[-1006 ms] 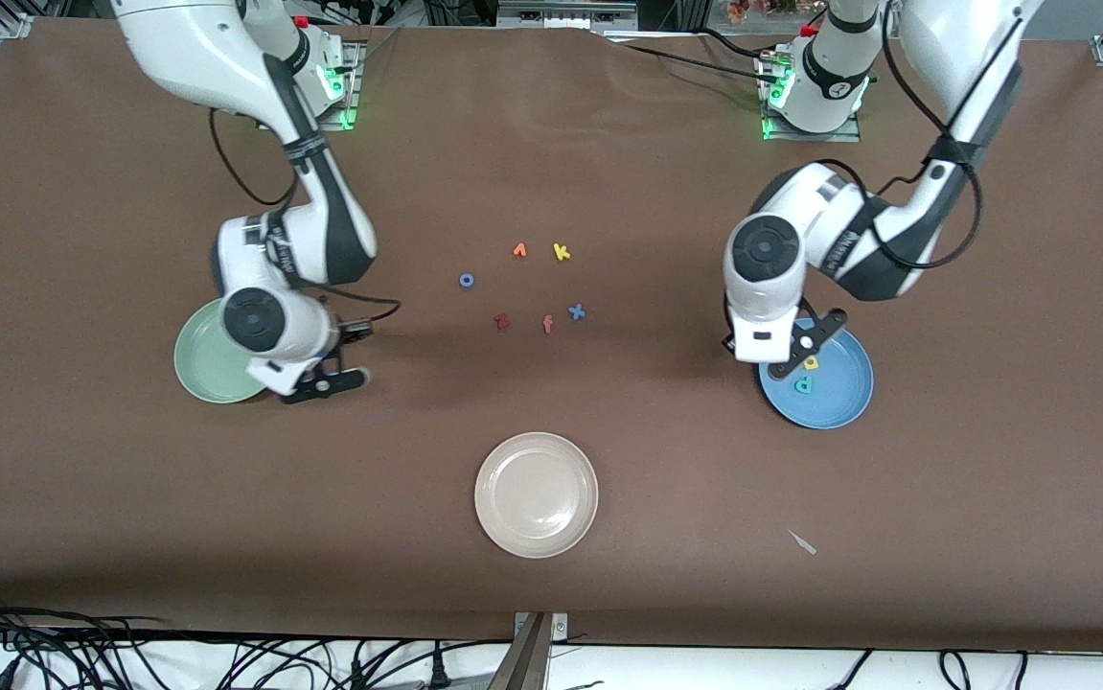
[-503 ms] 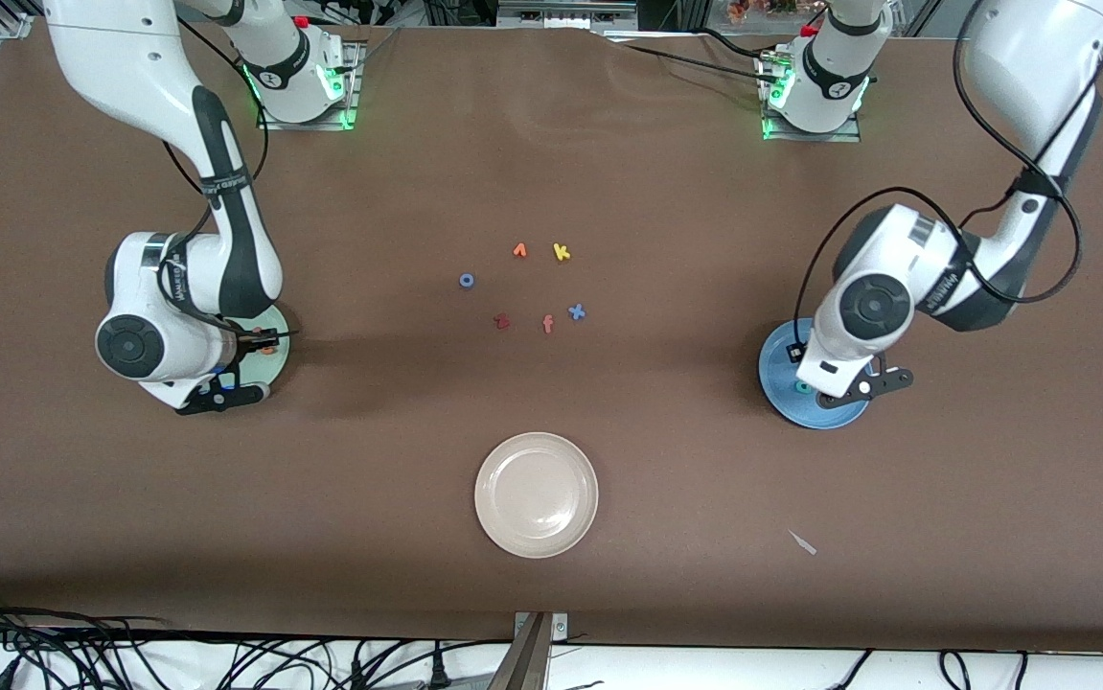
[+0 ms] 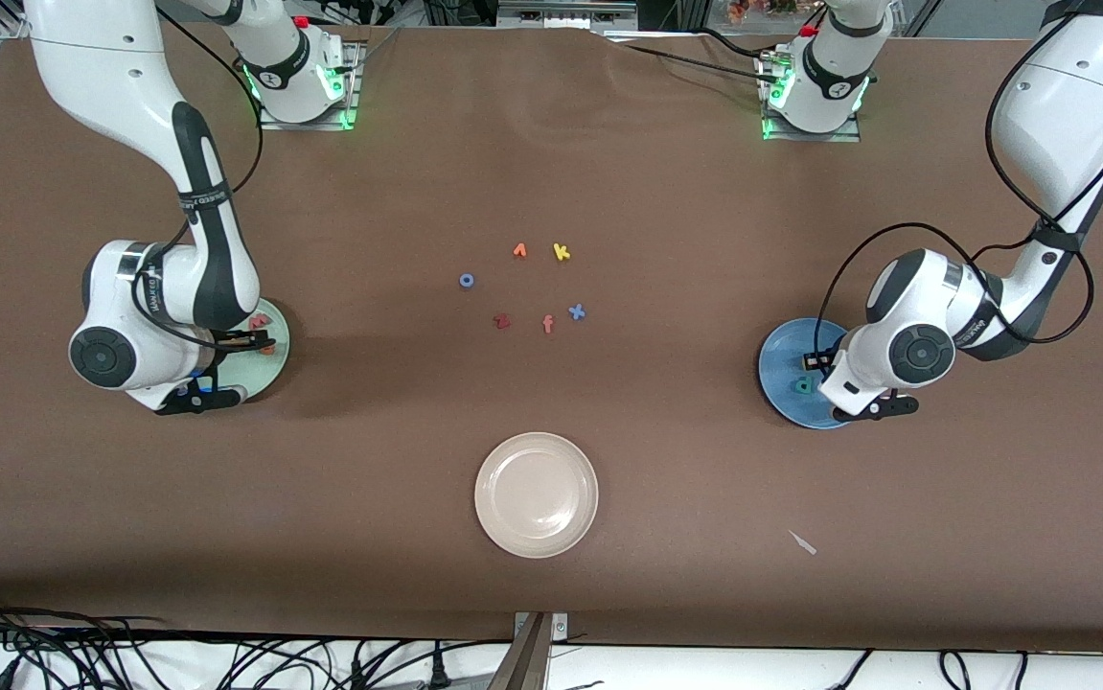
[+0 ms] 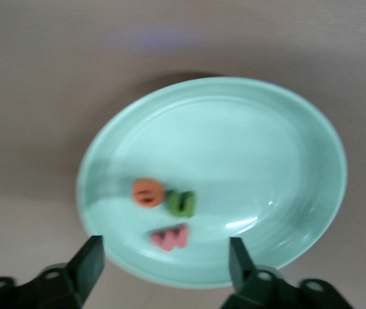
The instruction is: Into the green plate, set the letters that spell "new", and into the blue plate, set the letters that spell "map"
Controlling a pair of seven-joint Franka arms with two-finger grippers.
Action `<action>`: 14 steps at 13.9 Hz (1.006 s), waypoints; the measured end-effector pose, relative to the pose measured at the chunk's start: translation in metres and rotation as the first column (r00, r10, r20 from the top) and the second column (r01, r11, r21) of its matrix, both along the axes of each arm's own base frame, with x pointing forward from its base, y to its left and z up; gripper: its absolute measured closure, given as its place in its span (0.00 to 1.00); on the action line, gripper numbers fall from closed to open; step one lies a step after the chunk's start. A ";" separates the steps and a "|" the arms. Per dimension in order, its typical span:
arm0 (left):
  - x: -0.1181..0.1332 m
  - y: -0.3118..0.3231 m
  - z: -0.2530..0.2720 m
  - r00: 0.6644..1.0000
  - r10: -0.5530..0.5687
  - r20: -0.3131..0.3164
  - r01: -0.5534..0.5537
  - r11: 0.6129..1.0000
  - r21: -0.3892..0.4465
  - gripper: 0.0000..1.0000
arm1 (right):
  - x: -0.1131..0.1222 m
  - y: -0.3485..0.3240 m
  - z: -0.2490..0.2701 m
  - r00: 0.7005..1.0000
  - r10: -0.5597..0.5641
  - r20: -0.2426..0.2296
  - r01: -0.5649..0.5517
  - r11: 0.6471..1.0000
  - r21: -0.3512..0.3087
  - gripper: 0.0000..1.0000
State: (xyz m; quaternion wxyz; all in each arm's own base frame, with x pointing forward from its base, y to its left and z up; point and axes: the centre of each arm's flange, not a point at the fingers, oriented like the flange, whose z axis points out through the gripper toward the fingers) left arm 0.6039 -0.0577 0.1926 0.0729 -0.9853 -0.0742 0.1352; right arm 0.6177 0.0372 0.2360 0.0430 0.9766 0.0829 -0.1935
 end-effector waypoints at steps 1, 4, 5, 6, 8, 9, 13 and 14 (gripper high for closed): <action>0.004 -0.001 0.004 1.000 0.001 0.010 -0.001 1.000 -0.002 0.37 | 0.002 0.016 0.011 1.000 0.020 -0.017 -0.020 1.000 0.005 0.00; 0.016 -0.007 0.029 0.999 -0.002 0.034 0.002 1.000 0.001 0.10 | 0.006 0.053 0.039 0.997 0.065 -0.046 -0.064 0.998 0.011 0.00; 0.022 -0.014 0.046 0.999 -0.008 0.039 0.008 1.000 0.006 0.00 | 0.007 0.057 0.045 0.996 0.070 -0.053 -0.070 0.998 0.012 0.00; 0.029 -0.022 0.069 0.999 -0.016 0.042 0.015 1.000 0.012 0.00 | 0.009 0.061 0.050 0.996 0.075 -0.056 -0.074 0.997 0.013 0.00; 0.038 -0.043 0.122 0.998 -0.034 0.046 0.034 0.999 0.019 0.00 | 0.010 0.073 0.062 0.994 0.091 -0.065 -0.090 0.996 0.015 0.00; 0.039 -0.054 0.150 0.998 -0.044 0.035 0.043 0.999 0.025 0.00 | 0.011 0.079 0.068 0.993 0.098 -0.069 -0.097 0.995 0.016 0.00; 0.033 -0.068 0.246 0.994 -0.106 -0.021 0.107 0.994 0.035 0.00 | 0.009 0.111 0.095 0.987 0.146 -0.065 -0.145 0.989 0.024 0.00; 0.034 -0.061 0.268 0.989 -0.149 -0.008 0.149 0.988 0.025 0.00 | 0.007 0.122 0.103 0.985 0.164 -0.053 -0.162 0.986 0.028 0.00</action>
